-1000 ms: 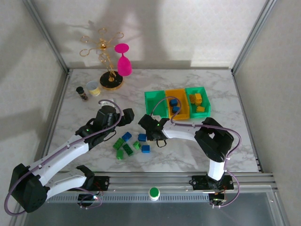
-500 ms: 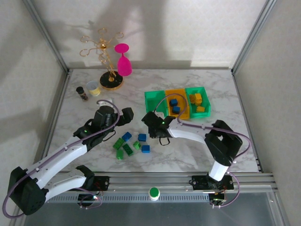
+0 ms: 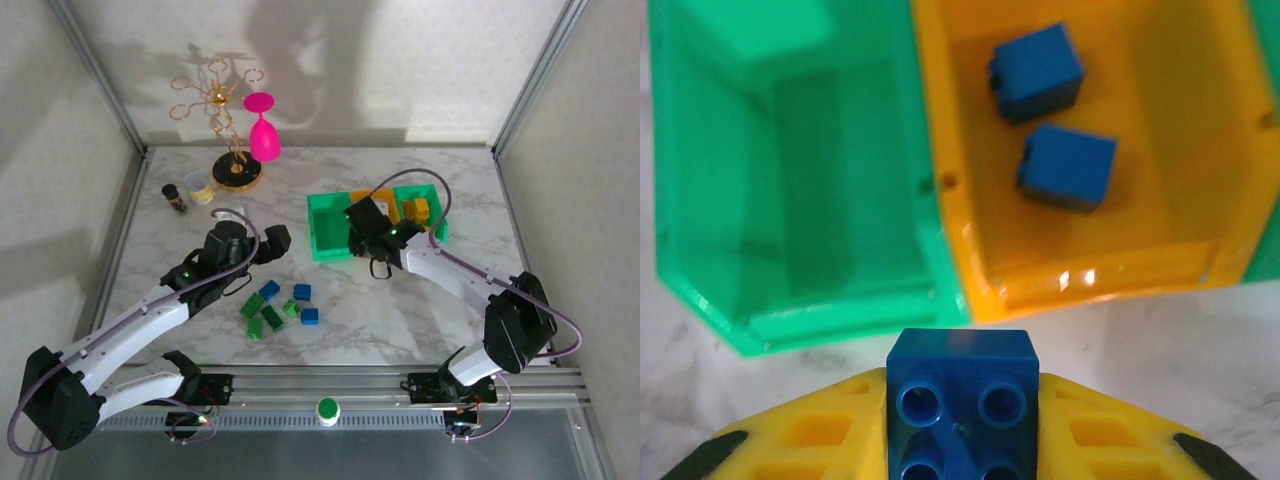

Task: Sort the legos into containers by color
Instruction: Place the lego in the container.

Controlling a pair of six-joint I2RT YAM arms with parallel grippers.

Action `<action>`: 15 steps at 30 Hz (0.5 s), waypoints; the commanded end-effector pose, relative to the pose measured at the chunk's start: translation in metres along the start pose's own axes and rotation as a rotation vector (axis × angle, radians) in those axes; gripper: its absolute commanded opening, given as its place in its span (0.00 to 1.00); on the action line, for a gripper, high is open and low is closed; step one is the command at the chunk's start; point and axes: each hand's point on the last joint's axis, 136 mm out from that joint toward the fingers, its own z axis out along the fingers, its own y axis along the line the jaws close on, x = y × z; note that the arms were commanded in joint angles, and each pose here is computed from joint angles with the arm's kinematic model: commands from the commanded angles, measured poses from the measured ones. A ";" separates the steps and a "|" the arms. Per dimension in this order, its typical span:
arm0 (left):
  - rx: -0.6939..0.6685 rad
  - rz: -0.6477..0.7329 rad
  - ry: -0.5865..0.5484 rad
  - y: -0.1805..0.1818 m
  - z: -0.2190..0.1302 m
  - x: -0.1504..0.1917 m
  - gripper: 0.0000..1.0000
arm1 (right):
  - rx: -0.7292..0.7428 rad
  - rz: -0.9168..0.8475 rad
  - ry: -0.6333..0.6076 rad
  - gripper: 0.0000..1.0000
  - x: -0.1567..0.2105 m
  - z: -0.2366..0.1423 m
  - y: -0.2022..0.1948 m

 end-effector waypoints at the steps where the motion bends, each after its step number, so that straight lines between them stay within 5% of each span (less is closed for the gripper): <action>1: 0.036 0.006 -0.017 -0.018 0.004 -0.013 1.00 | 0.008 -0.011 -0.053 0.33 -0.033 0.002 -0.009; 15: 0.032 0.013 -0.011 -0.027 0.022 -0.017 1.00 | 0.060 0.014 -0.004 0.31 -0.075 0.088 -0.037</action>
